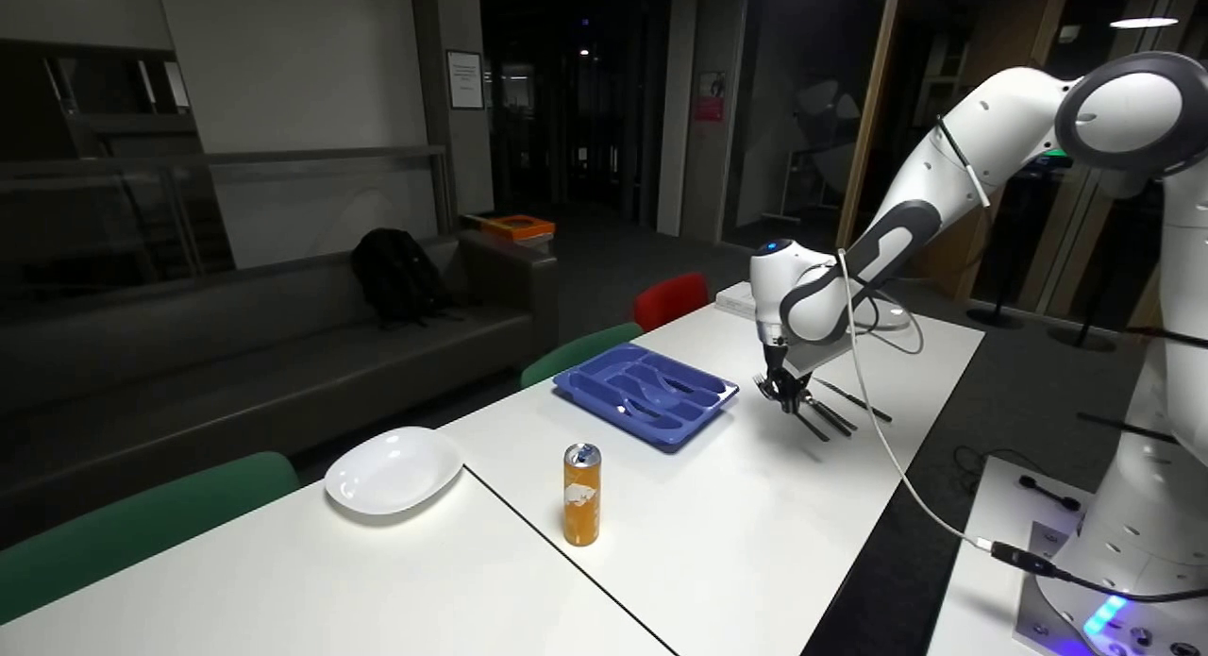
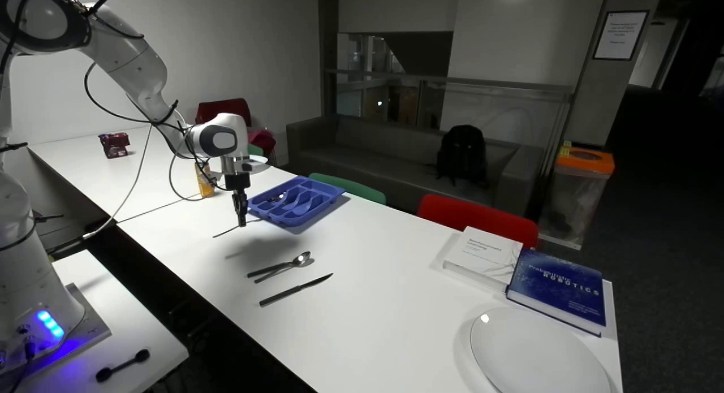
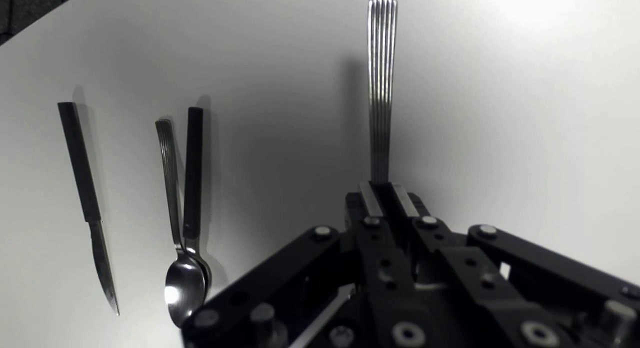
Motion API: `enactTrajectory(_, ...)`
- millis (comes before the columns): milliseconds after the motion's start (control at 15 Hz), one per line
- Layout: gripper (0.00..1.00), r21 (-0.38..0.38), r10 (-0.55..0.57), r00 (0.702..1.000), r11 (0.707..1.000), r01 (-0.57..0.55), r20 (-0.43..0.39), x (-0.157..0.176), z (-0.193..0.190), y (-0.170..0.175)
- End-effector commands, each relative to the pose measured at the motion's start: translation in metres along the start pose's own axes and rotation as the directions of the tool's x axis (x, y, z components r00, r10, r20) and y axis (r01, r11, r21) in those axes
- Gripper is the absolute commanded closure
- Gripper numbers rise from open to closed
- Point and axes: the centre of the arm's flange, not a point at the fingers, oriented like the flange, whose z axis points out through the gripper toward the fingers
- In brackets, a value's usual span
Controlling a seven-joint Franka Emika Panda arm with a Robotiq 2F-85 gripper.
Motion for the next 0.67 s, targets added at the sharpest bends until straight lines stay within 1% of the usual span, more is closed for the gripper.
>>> enactTrajectory(0, 0.98, -0.048, -0.038, 0.999, 0.998, 0.040, 0.036, 0.000, -0.046, -0.014)
enactTrajectory(200, 0.98, -0.104, -0.082, 0.995, 0.991, 0.088, 0.064, 0.001, -0.087, -0.023)
enactTrajectory(333, 0.98, -0.124, -0.121, 0.991, 0.984, 0.127, 0.060, 0.004, -0.111, -0.024)
enactTrajectory(467, 0.98, -0.114, -0.187, 0.982, 0.975, 0.188, 0.023, 0.018, -0.130, -0.022)
enactTrajectory(600, 0.98, -0.080, -0.270, 0.963, 0.960, 0.268, -0.011, 0.040, -0.142, -0.017)
